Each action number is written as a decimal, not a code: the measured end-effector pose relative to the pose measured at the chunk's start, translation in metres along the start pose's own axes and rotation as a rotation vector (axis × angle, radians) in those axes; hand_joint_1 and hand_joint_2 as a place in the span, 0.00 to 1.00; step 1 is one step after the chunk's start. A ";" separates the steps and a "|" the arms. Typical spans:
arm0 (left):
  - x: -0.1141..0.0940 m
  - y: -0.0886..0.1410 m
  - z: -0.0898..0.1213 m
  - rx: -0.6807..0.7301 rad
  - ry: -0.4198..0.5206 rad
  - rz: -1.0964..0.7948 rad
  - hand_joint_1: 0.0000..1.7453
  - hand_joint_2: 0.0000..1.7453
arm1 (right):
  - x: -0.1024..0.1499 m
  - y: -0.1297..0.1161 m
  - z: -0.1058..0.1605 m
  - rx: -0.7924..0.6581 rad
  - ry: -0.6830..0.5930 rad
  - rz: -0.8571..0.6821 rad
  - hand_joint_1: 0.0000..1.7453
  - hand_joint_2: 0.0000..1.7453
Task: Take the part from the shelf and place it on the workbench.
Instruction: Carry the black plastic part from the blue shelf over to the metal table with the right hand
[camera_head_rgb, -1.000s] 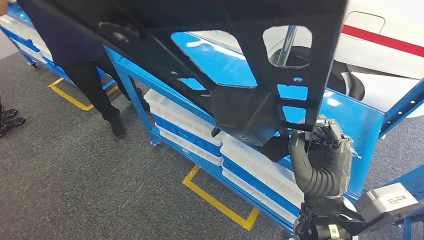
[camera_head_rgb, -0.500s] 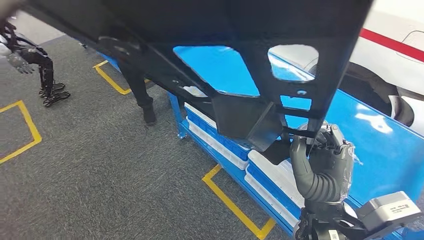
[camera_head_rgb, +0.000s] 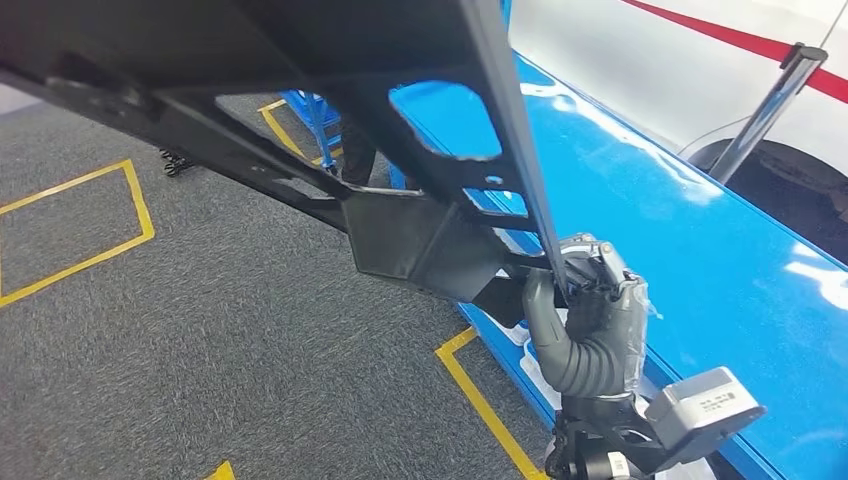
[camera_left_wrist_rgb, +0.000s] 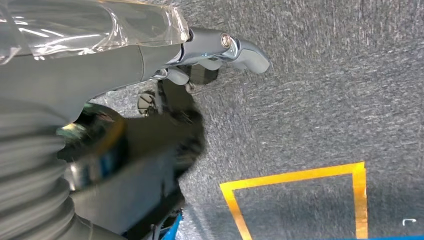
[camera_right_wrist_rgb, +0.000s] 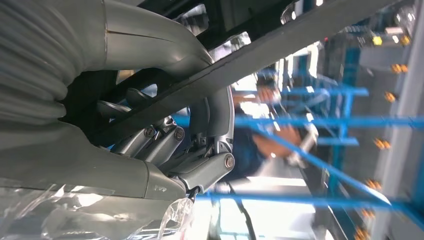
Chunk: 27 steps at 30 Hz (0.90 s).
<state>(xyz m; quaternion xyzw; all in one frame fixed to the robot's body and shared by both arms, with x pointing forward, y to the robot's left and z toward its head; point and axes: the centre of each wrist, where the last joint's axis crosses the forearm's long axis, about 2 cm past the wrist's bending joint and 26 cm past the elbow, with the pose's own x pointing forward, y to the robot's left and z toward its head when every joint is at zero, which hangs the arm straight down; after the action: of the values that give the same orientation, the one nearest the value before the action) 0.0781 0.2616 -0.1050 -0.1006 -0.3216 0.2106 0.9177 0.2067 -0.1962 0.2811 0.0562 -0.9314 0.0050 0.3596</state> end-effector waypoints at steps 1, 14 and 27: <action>0.002 0.002 0.000 -0.002 0.001 -0.011 0.00 1.00 | -0.002 0.004 0.000 0.006 0.011 -0.014 1.00 1.00; -0.008 -0.011 0.001 -0.001 0.012 -0.036 0.00 1.00 | -0.009 0.023 0.005 0.047 0.061 0.018 1.00 1.00; -0.025 -0.045 0.004 -0.055 -0.008 -0.026 0.00 1.00 | 0.014 0.000 0.018 0.029 0.084 0.103 1.00 1.00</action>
<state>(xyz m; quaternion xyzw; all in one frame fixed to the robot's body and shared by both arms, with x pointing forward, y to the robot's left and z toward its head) 0.0724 0.2110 -0.1008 -0.1205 -0.3322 0.1900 0.9160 0.1846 -0.1983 0.2771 0.0132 -0.9170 0.0395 0.3967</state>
